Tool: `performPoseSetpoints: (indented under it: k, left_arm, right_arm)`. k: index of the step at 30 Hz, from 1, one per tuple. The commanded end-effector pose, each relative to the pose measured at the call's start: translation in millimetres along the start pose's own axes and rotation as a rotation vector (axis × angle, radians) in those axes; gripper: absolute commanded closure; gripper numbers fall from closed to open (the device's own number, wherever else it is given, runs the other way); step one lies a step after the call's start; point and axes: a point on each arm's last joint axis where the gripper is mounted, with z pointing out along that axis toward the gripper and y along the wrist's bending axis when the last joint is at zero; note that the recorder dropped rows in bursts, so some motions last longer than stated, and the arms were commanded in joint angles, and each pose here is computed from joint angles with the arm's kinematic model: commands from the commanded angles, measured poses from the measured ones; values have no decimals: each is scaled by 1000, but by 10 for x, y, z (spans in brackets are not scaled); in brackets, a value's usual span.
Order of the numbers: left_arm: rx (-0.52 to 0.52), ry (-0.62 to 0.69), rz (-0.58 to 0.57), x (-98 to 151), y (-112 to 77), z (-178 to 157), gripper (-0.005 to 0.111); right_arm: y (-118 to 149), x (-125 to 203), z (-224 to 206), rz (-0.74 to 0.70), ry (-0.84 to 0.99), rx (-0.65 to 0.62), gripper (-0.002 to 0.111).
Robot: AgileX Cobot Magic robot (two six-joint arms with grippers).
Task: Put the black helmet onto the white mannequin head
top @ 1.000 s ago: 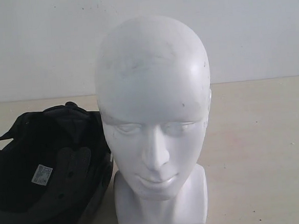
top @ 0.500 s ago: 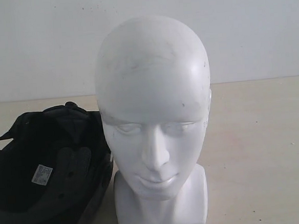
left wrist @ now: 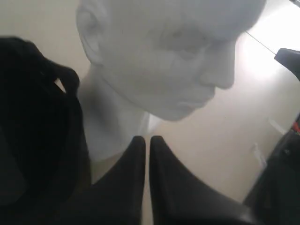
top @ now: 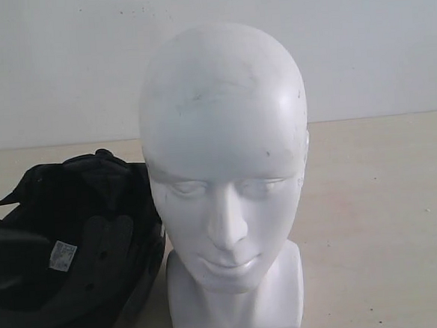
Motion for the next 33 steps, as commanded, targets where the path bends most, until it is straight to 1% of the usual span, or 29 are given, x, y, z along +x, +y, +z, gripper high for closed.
performPoseSetpoints:
  k: [1, 2, 3, 5, 6, 8, 10, 13, 14, 16, 17, 19, 21, 23, 27, 29, 31, 33]
  left_arm:
    - [212, 85, -125, 235, -147, 77, 102]
    - [279, 97, -156, 291, -201, 95, 102]
    - [320, 104, -171, 326, -244, 108, 102]
    - [364, 111, -181, 389, -311, 138, 102]
    - [368, 111, -179, 403, -329, 154, 102]
    - [331, 76, -158, 382, -341, 195, 102]
    - [265, 10, -146, 299, -318, 225, 102]
    - [172, -73, -98, 103, -286, 269, 102]
    - [108, -102, -81, 21, -233, 304, 102]
    - [-13, -121, -64, -66, -107, 380, 102]
    - [-66, -104, -63, -82, -43, 437, 102]
    - [-132, -17, -90, -66, 62, 565, 102]
    - [-165, 84, -96, -24, 124, 668, 102]
    - [-185, 161, -68, 5, 171, 751, 102]
    - [-199, 168, -56, -36, 210, 828, 102]
    - [-198, 157, -52, -78, 206, 832, 97]
    - [-197, 140, -45, -134, 196, 823, 87]
    - [-195, 130, -41, -177, 188, 820, 71]
  right_arm:
    - [-4, -13, -3, -8, -18, 6, 109]
    - [-4, -13, -3, -8, -18, 6, 109]
    - [-4, -13, -3, -8, -18, 6, 109]
    - [-4, -13, -3, -8, -18, 6, 109]
    - [-4, -13, -3, -8, -18, 6, 109]
    - [-4, -13, -3, -8, -18, 6, 109]
    - [-4, -13, -3, -8, -18, 6, 109]
    - [-4, -13, -3, -8, -18, 6, 109]
    - [-4, -13, -3, -8, -18, 6, 109]
    - [-4, -13, -3, -8, -18, 6, 109]
    - [-4, -13, -3, -8, -18, 6, 109]
    - [-4, -13, -3, -8, -18, 6, 109]
    - [-4, -13, -3, -8, -18, 6, 109]
    - [-4, -13, -3, -8, -18, 6, 109]
    - [-4, -13, -3, -8, -18, 6, 109]
    - [-4, -13, -3, -8, -18, 6, 109]
    - [-4, -13, -3, -8, -18, 6, 109]
    - [-4, -13, -3, -8, -18, 6, 109]
